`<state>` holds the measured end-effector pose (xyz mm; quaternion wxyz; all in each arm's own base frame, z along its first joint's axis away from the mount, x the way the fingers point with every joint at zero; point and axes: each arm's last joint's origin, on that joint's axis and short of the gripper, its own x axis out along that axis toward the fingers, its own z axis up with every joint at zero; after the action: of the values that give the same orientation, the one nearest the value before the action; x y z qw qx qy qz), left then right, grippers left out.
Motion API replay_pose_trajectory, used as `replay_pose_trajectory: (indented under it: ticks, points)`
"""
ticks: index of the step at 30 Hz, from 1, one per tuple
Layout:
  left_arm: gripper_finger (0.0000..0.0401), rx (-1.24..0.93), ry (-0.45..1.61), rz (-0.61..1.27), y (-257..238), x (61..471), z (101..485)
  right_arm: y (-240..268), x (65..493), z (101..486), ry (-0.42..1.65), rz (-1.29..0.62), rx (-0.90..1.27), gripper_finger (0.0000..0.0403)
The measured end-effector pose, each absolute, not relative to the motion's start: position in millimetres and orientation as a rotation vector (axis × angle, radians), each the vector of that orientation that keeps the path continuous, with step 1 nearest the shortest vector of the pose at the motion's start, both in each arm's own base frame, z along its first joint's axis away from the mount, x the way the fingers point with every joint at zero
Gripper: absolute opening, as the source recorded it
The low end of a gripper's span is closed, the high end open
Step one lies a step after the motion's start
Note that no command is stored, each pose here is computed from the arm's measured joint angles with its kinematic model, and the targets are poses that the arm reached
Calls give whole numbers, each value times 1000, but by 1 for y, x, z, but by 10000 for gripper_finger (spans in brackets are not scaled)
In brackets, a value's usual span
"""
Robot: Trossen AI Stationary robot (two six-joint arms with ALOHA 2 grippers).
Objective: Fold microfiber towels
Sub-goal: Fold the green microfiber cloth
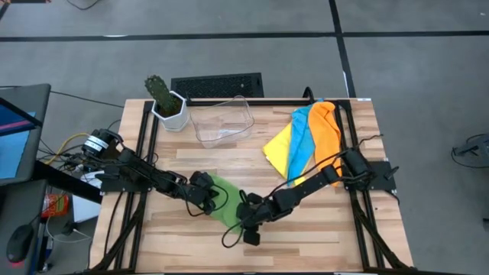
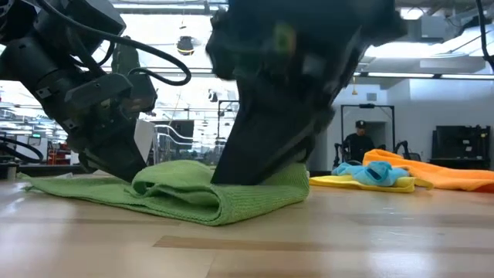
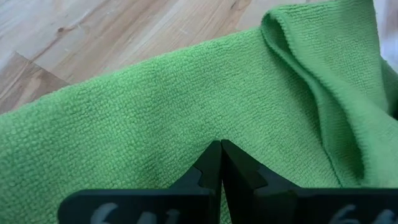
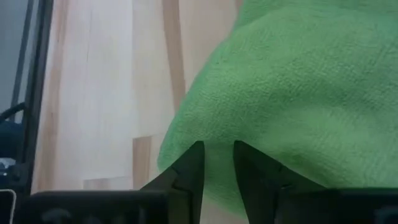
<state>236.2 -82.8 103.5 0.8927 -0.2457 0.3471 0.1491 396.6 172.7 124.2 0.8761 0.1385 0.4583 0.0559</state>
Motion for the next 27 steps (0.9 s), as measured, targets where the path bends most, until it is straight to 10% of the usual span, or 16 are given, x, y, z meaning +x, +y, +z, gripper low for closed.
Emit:
replay_pose_trajectory:
  ticks: [27]
  points:
    - [0, -584, 649, 325, -77, 243, 108, 165, 418, 154, 729, 116, 135, 114]
